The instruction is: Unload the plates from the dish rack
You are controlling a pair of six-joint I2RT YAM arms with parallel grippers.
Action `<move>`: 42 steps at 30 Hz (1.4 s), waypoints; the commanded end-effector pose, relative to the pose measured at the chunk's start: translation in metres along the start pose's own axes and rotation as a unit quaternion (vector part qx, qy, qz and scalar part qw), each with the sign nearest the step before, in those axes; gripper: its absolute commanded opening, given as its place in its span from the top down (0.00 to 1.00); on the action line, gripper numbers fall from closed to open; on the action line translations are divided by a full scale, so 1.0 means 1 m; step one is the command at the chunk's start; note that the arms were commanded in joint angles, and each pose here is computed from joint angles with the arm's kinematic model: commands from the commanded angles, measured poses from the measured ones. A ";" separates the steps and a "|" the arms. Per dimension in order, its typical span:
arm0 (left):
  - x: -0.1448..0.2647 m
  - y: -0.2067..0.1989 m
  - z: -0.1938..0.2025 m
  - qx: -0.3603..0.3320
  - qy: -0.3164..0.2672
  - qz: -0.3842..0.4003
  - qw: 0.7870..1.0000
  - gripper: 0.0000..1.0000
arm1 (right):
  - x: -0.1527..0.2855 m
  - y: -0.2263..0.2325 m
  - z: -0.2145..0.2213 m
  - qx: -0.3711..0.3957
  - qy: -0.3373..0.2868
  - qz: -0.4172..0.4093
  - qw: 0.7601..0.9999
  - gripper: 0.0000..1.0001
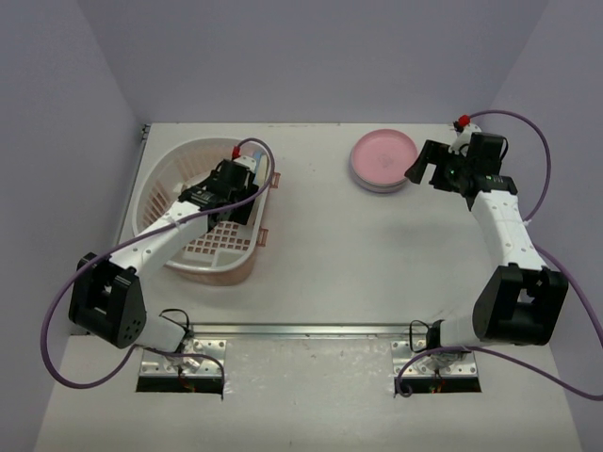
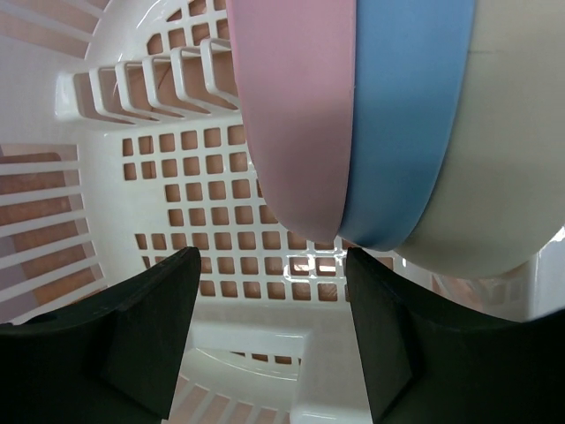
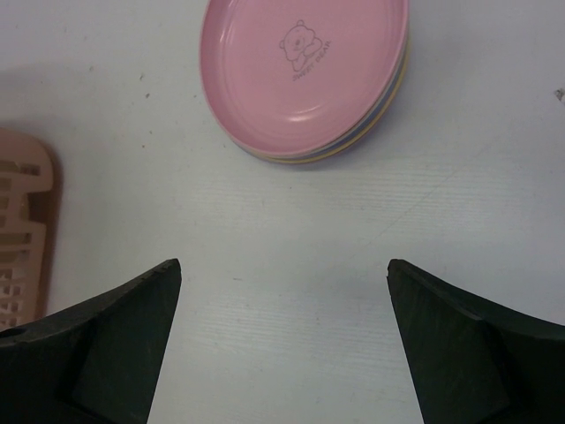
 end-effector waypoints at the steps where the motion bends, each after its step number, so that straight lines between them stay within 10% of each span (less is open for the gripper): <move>1: -0.001 0.006 -0.024 0.029 -0.051 -0.028 0.998 0.34 | 0.009 0.011 -0.016 0.019 -0.039 -0.022 0.999 0.01; 19: 0.012 0.028 -0.056 0.083 -0.125 -0.154 0.977 0.36 | 0.006 0.012 -0.011 0.011 -0.033 -0.038 0.999 0.01; 42: -0.017 0.003 -0.058 0.004 -0.088 -0.262 0.961 0.75 | 0.004 0.011 -0.009 0.012 -0.029 -0.043 0.999 0.01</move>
Point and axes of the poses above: each gripper's point midway between its finger pads, its own x axis back along the fingers, its own y axis along the line the jaws close on, z = x × y, the point moved 10 cm from there along x, back along the fingers, and after that the axes turned 9 degrees about -x, right-handed, at the moved point
